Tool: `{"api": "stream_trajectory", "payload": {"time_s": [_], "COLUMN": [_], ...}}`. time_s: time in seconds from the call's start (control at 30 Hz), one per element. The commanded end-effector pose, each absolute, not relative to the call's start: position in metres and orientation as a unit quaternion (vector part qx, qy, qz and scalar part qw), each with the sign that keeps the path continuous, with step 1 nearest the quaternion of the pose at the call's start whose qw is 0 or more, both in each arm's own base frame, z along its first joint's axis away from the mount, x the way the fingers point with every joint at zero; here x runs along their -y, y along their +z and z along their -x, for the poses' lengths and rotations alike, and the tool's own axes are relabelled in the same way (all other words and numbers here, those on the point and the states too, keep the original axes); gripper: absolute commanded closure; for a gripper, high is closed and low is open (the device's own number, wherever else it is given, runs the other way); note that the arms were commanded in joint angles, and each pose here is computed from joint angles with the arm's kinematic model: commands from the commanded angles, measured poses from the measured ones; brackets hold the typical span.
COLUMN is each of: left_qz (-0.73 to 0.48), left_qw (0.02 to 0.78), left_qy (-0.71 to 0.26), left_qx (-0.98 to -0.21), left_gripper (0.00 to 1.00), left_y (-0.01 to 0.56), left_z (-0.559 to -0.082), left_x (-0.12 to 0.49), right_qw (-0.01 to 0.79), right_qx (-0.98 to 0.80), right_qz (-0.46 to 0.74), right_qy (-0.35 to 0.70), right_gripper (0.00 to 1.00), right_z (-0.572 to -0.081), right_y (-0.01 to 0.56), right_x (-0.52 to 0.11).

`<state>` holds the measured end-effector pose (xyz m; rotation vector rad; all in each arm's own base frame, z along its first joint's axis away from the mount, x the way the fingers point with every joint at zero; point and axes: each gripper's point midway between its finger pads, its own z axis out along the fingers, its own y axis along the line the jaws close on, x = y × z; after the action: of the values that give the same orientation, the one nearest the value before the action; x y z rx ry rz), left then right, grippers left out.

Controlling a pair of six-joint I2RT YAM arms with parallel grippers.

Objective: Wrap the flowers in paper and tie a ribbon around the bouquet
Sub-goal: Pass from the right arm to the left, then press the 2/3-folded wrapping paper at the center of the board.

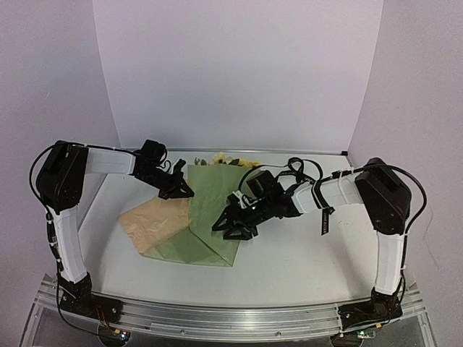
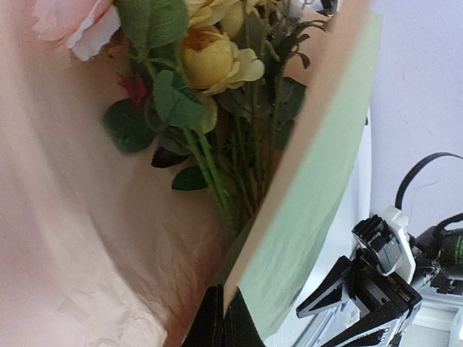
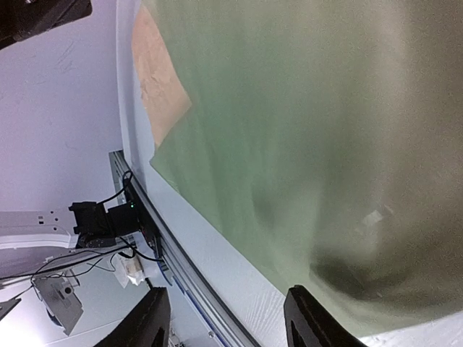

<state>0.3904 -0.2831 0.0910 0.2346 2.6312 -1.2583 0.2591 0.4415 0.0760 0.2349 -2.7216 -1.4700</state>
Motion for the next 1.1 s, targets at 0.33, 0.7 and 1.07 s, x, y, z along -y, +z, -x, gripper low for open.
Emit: {"api": "stream_trajectory", "payload": {"time_s": [0.33, 0.7, 1.07], "left_qz": [-0.004, 0.031, -0.004], "left_qw": [0.164, 0.156, 0.28], "left_qy": [-0.328, -0.288, -0.234], "left_qx": [-0.93, -0.944, -0.931], "left_gripper": [1.0, 1.0, 0.49], "left_y": [0.08, 0.061, 0.155], "left_z": [-0.402, -0.393, -0.391], "left_x": [0.246, 0.23, 0.234], "right_qw": [-0.03, -0.004, 0.011], "right_qx": [0.877, 0.901, 0.914], "right_qz": [0.021, 0.045, 0.039], "right_qy": [-0.48, -0.432, -0.404], "right_gripper": [0.44, 0.45, 0.45], "right_z": [-0.278, -0.271, -0.263], "right_y": [0.049, 0.017, 0.018], "right_x": [-0.437, -0.424, -0.416]}}
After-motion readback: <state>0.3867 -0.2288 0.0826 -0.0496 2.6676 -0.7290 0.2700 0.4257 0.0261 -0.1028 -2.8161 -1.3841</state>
